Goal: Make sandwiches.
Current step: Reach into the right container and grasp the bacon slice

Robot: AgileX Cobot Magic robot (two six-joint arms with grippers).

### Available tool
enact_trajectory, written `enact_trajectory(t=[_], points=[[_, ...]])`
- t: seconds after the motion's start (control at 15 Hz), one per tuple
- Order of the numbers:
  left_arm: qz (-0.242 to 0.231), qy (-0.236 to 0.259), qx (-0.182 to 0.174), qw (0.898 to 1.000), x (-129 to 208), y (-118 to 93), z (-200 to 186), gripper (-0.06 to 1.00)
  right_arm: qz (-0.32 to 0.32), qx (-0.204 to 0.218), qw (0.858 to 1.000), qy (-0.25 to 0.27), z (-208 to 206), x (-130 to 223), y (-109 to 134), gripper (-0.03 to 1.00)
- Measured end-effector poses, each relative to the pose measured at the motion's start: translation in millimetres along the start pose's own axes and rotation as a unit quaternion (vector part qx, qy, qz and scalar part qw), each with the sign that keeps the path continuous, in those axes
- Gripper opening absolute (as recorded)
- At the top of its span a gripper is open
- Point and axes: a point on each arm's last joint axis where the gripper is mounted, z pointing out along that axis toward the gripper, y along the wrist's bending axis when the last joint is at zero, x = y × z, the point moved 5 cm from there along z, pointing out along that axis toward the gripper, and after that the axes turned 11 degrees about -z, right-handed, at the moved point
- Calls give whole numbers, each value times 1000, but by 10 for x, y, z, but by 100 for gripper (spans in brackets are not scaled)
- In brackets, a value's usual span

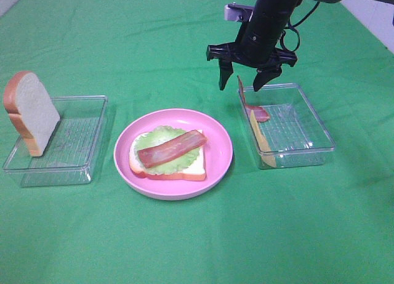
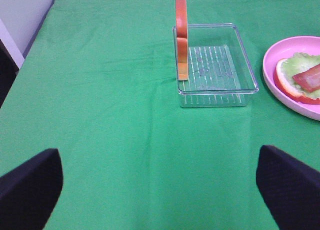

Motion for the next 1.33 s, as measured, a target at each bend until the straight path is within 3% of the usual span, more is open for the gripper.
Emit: enact_trajectory(t=[0.53,0.67,0.87,1.33], points=[[1,0,-2,1000,-1,6,0,99,-3,6,1000,0,0,0,-16,39],[1,0,-3,1000,-1,7,0,99,-4,8,1000,0,0,0,-23,20],[1,0,-3,1000,-1,7,0,99,-5,10,1000,0,0,0,-29,3],[1,0,-3,1000,-1,7,0,98,-29,25,999,16,-86,49,-67,2]])
